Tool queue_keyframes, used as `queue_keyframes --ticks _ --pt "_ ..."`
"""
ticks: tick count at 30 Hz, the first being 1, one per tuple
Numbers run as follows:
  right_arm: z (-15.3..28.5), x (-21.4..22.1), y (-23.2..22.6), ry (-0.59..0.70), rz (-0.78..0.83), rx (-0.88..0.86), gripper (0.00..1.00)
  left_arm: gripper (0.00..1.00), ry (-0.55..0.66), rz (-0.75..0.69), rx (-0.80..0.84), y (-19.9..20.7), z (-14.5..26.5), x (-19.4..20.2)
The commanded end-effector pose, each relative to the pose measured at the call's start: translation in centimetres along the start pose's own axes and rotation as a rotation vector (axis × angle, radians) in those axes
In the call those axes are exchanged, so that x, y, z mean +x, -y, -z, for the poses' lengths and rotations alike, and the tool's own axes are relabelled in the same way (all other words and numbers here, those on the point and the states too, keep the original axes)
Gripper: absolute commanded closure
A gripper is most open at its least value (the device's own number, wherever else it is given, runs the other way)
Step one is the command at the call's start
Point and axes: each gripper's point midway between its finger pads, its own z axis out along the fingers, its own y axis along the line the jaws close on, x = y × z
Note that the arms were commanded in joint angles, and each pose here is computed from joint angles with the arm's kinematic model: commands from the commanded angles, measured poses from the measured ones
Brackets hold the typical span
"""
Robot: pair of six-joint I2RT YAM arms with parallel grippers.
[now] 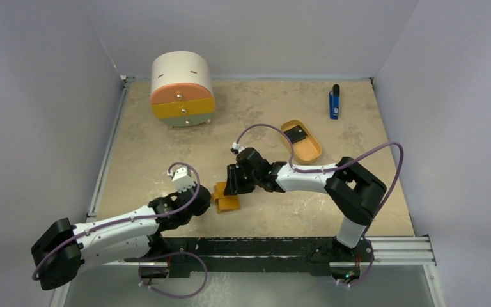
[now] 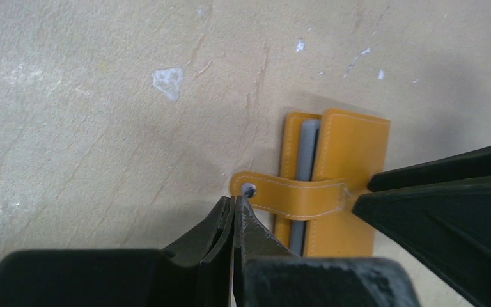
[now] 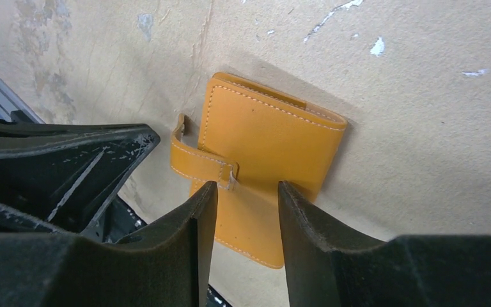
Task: Put the credit cards into the card holder
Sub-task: Close the card holder at the center of the board.
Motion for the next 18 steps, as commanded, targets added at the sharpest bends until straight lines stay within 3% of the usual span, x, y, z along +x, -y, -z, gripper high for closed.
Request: queue_keyframes --ticks 1,12,18 --pt "-0.7 0.9 0.5 -0.034 0.028 0.060 0.56 1.00 0.051 0.020 0.065 2.6 0.8 -2.2" --pt "-1.6 1.9 0.9 -0.067 0.018 0.097 0.54 1.00 0.026 0.041 0.150 5.8 0.7 -2.2" --pt "-1.7 1.9 0.9 -0.068 0.019 0.103 0.53 1.00 0.063 0.045 0.093 4.8 1.3 -3.4"
